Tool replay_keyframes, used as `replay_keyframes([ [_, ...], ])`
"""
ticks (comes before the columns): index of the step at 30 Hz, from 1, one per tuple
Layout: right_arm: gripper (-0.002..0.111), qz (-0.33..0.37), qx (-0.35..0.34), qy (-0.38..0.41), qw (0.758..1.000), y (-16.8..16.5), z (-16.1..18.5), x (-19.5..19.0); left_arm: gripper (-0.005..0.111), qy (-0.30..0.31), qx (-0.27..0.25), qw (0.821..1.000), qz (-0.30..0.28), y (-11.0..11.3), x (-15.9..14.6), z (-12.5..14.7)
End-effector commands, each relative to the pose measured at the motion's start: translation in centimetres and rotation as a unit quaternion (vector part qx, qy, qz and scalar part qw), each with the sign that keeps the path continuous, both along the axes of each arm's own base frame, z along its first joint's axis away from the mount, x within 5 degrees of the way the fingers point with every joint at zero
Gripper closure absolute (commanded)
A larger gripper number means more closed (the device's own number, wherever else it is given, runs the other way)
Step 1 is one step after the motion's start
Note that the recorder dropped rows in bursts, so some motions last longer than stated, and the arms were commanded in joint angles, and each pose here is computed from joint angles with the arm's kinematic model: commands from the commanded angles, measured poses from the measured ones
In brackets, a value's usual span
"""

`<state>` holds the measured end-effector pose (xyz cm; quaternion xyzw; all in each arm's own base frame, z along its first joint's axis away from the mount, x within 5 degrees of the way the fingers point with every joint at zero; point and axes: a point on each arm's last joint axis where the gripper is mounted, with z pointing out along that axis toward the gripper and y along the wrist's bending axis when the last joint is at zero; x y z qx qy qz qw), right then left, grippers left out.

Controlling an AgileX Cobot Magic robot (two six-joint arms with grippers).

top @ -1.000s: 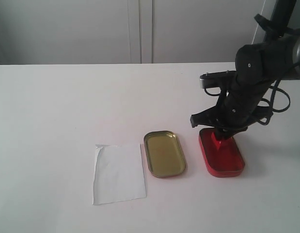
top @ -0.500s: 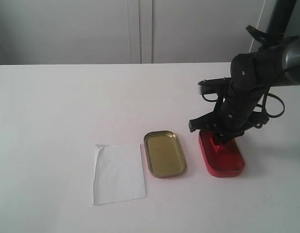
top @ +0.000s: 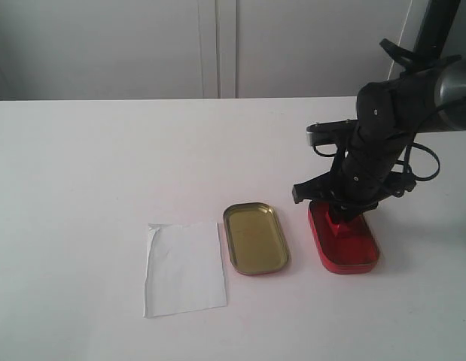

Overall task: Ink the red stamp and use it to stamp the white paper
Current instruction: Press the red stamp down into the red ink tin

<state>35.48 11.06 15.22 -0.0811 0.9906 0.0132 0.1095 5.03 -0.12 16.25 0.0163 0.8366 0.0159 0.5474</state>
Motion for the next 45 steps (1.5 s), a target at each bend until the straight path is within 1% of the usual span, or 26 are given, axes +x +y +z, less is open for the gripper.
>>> replay_keyframes([
  [1,0.108,-0.004,-0.011,0.025,1.0,-0.5,-2.0,-0.1,0.107,-0.004,-0.006,1.0,0.0,0.0,0.0,0.0],
  [18,0.108,-0.004,-0.012,0.026,1.0,-0.5,-1.9,-0.1,0.107,-0.004,-0.006,1.0,0.0,0.0,0.0,0.0],
  [33,0.108,-0.011,0.008,-0.03,0.999,-0.8,3.3,-0.9,0.107,-0.004,-0.006,1.0,0.0,0.0,0.0,0.0],
  [45,0.108,-0.012,0.008,-0.031,0.999,-0.8,3.6,-1.0,0.107,-0.004,-0.006,1.0,0.0,0.0,0.0,0.0],
])
